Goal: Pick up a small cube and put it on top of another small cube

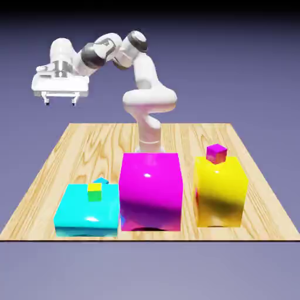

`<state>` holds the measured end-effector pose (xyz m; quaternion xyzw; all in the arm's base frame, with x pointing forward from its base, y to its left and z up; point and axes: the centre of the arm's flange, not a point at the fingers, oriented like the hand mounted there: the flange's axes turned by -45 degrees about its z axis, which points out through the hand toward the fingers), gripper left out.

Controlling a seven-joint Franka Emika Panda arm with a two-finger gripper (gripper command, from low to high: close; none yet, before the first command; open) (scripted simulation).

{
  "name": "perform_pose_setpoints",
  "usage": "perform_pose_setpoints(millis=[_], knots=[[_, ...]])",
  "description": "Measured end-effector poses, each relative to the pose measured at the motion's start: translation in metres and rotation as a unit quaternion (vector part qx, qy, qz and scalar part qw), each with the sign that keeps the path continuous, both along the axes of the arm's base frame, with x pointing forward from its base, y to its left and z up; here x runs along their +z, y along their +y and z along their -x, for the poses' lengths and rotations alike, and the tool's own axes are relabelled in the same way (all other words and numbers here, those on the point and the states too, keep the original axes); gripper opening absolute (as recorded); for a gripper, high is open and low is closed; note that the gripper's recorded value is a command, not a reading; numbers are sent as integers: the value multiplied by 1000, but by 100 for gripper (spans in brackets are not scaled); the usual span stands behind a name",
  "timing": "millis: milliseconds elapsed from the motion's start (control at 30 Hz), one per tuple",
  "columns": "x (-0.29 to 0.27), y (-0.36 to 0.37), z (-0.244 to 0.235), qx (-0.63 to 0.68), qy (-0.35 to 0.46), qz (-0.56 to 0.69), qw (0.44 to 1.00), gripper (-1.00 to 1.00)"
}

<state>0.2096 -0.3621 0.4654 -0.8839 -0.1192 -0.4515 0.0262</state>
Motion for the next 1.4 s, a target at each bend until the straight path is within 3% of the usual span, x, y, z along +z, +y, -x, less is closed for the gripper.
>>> perform_pose_setpoints(millis=[500,900,1000,1033,1200,1400], knots=[[-202,-54,65,147,-71,-74,984,0],[-388,21,62,294,-187,-150,925,0],[-421,59,37,305,-198,-156,919,0],[-427,69,28,305,-198,-156,918,-100],[-399,31,60,307,-196,-156,918,-100],[-316,21,-30,307,-175,-130,926,-100]])
